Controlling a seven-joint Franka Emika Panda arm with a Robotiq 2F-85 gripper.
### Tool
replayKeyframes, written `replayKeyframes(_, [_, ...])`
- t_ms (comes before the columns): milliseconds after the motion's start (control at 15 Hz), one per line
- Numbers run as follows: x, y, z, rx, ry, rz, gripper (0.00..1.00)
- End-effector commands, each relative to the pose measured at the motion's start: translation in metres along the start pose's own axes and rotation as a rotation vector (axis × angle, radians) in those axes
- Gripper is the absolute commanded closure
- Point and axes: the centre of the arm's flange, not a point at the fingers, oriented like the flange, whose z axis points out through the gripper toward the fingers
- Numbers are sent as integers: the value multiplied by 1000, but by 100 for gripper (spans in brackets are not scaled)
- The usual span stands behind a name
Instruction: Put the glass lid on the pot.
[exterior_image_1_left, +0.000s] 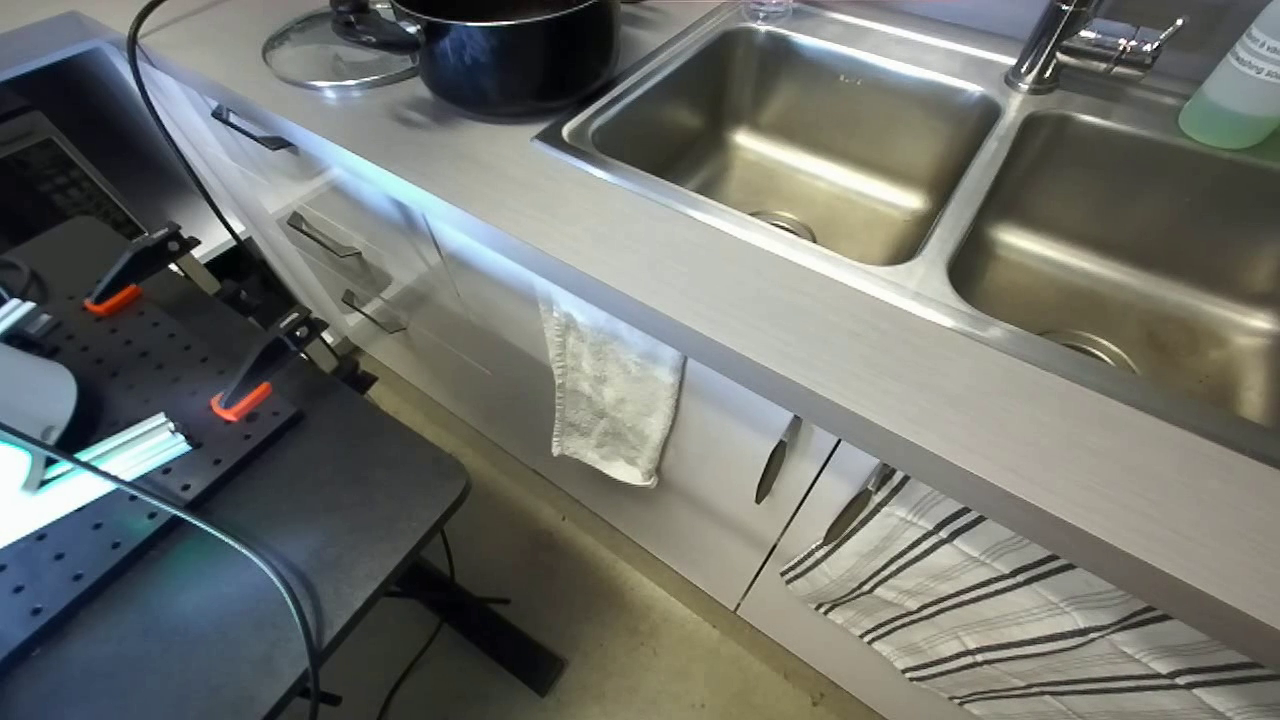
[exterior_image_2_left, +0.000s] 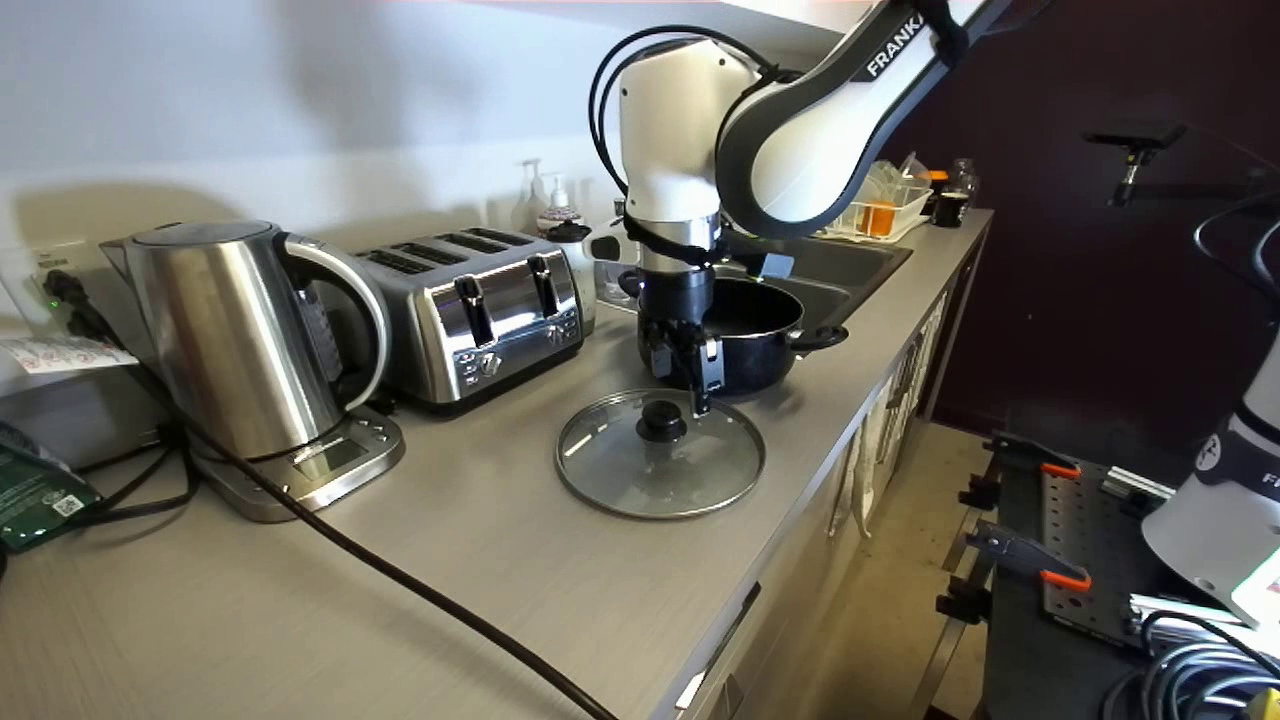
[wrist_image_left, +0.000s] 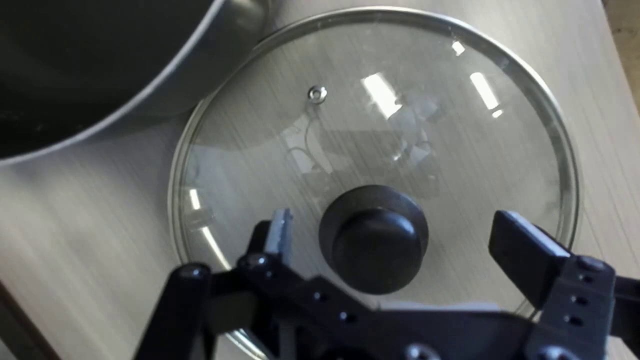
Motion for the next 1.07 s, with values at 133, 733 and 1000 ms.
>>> replayKeyframes(133, [-1,10,14,-4,137,-56,0])
replayKeyframes(733, [8,-2,24,21,145,-121,8])
replayKeyframes(1000, [7,-4,20,22,149,-123,45])
